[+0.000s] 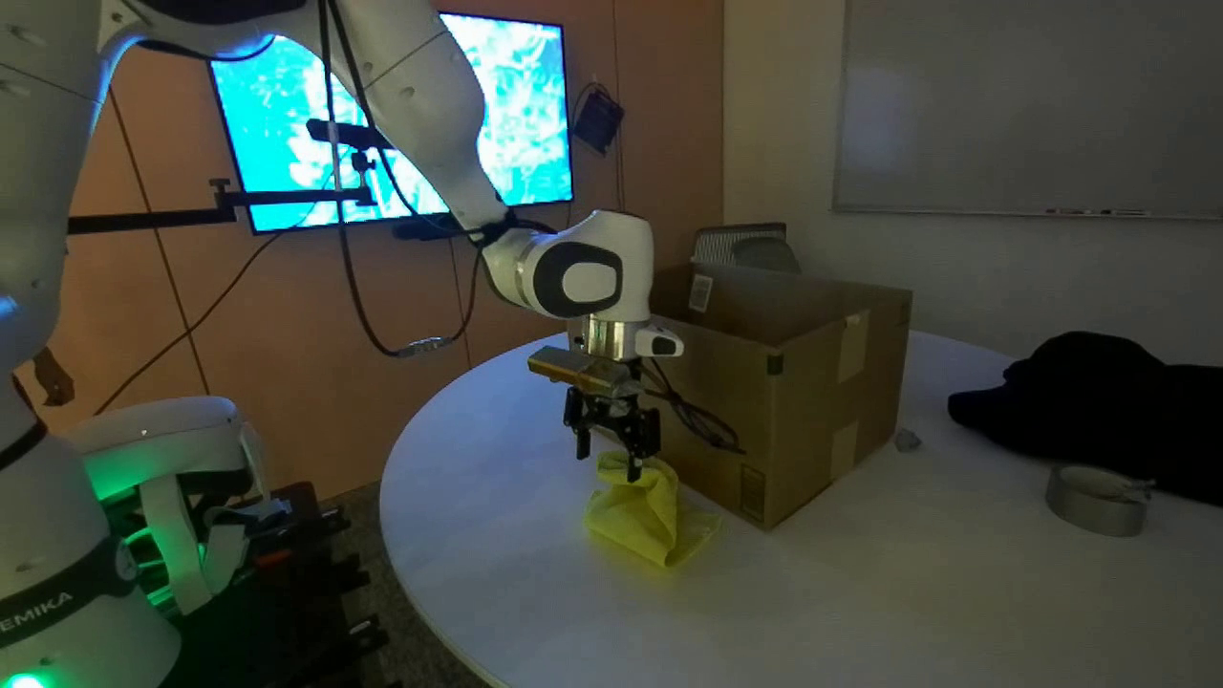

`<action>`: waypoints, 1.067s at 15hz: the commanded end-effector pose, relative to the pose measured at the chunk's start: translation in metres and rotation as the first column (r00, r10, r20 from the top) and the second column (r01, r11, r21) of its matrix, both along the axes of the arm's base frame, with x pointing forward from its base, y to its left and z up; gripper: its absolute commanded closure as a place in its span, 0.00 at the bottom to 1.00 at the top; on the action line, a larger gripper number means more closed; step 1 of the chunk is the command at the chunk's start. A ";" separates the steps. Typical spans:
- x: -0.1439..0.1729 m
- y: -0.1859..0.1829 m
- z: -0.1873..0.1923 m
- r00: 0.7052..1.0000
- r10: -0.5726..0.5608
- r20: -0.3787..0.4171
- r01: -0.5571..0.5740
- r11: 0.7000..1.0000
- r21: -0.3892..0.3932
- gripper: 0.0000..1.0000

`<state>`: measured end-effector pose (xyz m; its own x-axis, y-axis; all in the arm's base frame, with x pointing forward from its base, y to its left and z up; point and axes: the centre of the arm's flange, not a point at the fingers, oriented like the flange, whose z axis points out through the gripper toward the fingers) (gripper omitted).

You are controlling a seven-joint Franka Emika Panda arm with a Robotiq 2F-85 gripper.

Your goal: Put the marker on the towel then fold the towel twice and put it in the brown box.

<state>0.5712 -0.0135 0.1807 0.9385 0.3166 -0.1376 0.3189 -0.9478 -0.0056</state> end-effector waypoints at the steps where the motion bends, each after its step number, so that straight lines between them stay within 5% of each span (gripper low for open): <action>1: 0.021 -0.005 -0.016 1.000 -0.019 0.004 0.019 1.000 0.013 0.00; 16: 0.043 -0.039 -0.080 0.994 -0.106 -0.012 0.107 0.993 0.043 0.00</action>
<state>0.6046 -0.0537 0.1118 0.9584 0.2346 -0.1623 0.2323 -0.9721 -0.0334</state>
